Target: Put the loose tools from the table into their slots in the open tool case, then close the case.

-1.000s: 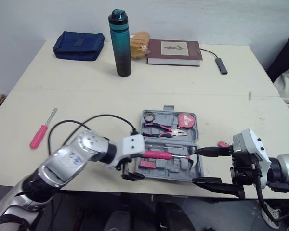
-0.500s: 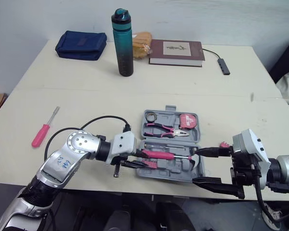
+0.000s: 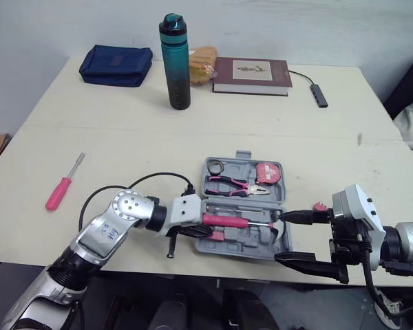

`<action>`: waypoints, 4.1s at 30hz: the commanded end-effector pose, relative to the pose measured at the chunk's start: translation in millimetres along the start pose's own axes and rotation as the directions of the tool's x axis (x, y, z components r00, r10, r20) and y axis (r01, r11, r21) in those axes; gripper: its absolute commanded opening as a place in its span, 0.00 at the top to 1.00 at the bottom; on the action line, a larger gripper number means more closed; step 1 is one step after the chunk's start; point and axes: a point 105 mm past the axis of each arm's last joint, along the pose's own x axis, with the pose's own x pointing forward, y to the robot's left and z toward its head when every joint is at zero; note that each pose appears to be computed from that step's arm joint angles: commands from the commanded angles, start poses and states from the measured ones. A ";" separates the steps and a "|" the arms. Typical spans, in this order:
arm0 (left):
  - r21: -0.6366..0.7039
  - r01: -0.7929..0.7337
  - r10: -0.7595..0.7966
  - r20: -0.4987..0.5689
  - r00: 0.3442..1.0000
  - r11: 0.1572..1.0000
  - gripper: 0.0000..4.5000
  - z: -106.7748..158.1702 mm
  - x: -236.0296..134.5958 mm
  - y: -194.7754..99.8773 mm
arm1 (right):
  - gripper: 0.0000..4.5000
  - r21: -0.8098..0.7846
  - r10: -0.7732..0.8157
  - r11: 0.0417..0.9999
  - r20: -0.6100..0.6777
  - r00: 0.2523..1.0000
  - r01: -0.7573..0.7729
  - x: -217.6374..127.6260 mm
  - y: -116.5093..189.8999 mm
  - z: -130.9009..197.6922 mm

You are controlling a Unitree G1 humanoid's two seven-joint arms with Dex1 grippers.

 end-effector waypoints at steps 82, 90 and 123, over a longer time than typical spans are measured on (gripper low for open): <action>0.013 0.176 -0.170 0.331 0.928 0.984 0.00 77.9 -78.0 -35.2 | 0.84 -0.120 -0.102 0.988 -0.057 0.993 0.095 0.1 -67.1 -25.0; -0.009 0.124 -0.119 0.231 0.966 0.992 0.00 45.5 -68.4 -36.6 | 0.84 -0.157 0.102 0.977 -0.264 0.959 -0.147 46.6 -18.6 -18.0; 0.019 0.074 -0.076 0.227 0.971 0.997 0.00 43.2 -58.1 -24.0 | 0.84 -0.232 0.058 0.959 -0.396 0.917 -0.161 77.0 -38.9 -33.5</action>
